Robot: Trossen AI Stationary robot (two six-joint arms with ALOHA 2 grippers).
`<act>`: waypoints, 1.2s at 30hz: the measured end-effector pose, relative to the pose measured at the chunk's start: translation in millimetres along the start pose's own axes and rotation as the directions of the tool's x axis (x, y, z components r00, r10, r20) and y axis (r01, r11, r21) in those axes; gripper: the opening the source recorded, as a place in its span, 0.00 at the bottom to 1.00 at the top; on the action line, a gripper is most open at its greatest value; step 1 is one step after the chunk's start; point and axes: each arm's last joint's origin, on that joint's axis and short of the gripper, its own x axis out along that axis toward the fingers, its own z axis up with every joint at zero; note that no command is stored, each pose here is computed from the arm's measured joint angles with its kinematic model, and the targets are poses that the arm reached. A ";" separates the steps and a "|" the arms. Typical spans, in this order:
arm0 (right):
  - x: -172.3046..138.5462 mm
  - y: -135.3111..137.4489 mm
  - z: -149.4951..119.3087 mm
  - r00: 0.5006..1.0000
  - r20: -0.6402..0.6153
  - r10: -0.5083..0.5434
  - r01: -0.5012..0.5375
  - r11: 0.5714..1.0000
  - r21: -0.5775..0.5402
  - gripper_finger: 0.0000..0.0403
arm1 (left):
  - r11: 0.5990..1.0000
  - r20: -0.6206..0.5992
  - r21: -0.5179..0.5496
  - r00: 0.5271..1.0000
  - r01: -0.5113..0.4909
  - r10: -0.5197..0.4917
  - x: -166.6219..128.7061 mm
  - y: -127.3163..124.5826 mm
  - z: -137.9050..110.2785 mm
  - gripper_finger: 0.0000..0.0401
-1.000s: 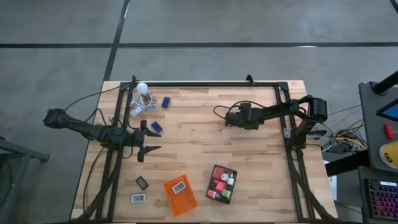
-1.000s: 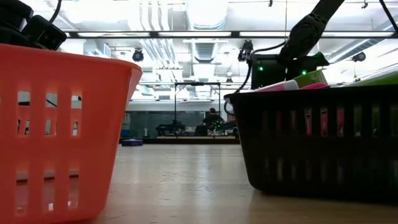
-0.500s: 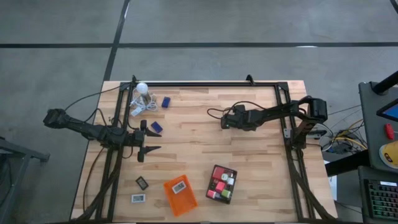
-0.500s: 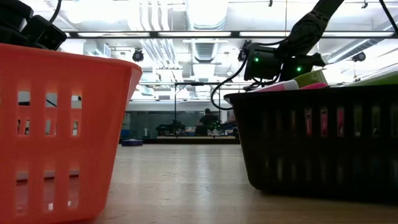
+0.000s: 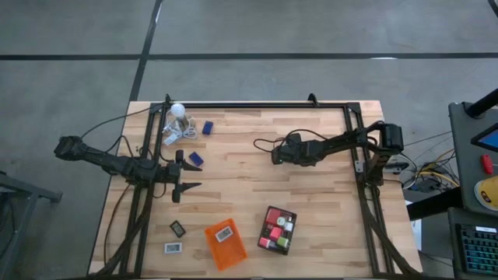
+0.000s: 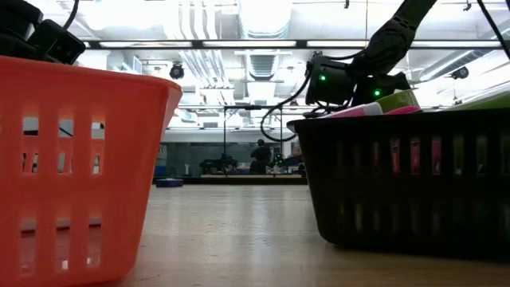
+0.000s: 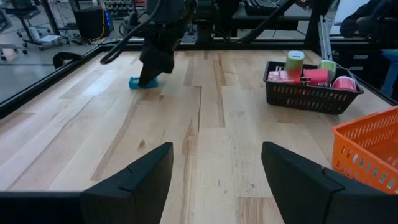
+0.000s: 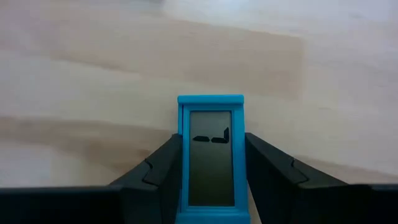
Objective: Pick & Place Office items
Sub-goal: Put the sky blue timer into the orange bin
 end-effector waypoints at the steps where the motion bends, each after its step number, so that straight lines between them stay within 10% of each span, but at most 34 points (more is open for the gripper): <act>1: -0.9 2.6 -0.4 1.000 0.000 0.010 -0.010 1.000 -0.018 0.36 | 1.000 0.000 0.000 1.000 0.000 0.000 0.0 0.0 0.0 0.63; 20: -13.7 75.3 -14.3 0.958 -0.150 0.243 -0.283 0.872 -0.399 0.36 | 1.000 -0.008 0.002 1.000 -0.001 0.001 0.5 -0.1 -0.7 0.63; 36: -46.3 138.1 -32.1 0.866 -0.254 0.430 -0.473 0.542 -0.695 0.36 | 1.000 -0.019 0.006 1.000 0.005 -0.005 1.1 -0.4 -1.6 0.63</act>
